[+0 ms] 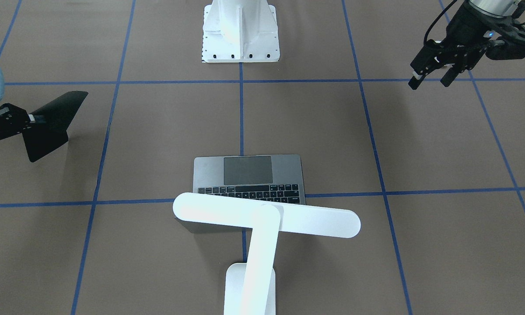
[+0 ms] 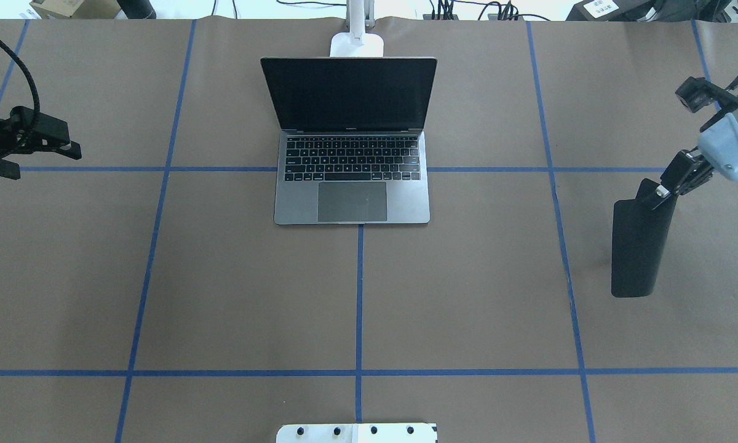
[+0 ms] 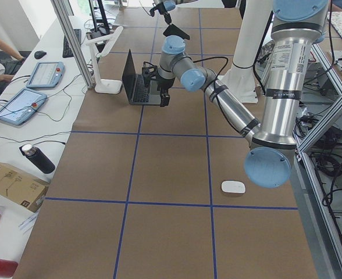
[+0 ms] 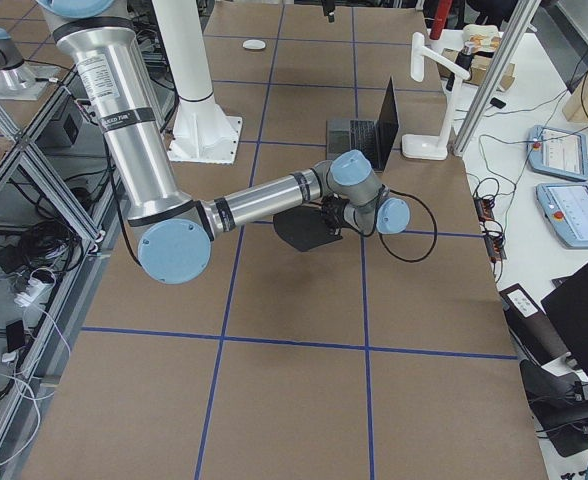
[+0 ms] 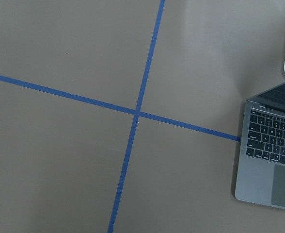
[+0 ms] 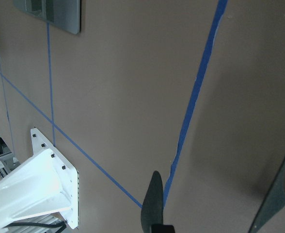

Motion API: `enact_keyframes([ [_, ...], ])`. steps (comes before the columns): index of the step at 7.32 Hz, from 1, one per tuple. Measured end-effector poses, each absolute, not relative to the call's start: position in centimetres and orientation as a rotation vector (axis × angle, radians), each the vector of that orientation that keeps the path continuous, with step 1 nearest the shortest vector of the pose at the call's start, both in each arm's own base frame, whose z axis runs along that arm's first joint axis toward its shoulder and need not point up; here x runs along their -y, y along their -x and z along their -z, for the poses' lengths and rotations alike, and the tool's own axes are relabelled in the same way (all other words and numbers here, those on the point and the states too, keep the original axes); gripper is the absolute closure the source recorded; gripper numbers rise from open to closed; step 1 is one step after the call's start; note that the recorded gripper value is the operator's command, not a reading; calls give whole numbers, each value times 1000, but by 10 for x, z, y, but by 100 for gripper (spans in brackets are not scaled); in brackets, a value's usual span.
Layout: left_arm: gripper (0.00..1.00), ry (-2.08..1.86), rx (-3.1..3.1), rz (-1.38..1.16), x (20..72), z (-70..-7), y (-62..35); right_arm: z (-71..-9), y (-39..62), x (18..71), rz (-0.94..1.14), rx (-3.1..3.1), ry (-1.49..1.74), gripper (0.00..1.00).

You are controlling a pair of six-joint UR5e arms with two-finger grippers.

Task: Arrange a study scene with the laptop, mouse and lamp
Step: 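Carry the black mouse pad in the right gripper toward the laptop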

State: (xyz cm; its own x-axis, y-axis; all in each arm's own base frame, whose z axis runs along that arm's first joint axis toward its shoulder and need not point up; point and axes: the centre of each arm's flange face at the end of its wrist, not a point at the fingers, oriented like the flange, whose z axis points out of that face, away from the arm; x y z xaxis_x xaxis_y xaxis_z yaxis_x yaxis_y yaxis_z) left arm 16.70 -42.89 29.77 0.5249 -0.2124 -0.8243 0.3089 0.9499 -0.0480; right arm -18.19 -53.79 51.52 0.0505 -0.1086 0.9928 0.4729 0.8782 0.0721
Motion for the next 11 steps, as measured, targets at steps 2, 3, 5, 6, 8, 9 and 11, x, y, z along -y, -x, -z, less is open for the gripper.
enact_keyframes([
  [2,0,-108,-969,313,429,-298,-167,-501,221,553,424,1500,332,100],
  [3,0,-108,-969,313,429,-298,-167,-496,237,560,413,1519,339,100],
  [5,0,-108,-969,313,430,-298,-167,-488,273,573,379,1567,349,100],
  [6,0,-108,-969,313,429,-298,-167,-483,291,582,364,1583,359,100],
  [8,0,-112,-972,312,430,-296,-167,-478,322,592,319,1629,365,100],
  [9,0,-113,-973,312,430,-295,-167,-474,336,595,299,1652,365,100],
  [11,0,-115,-974,311,430,-294,-167,-465,352,601,273,1685,356,100],
])
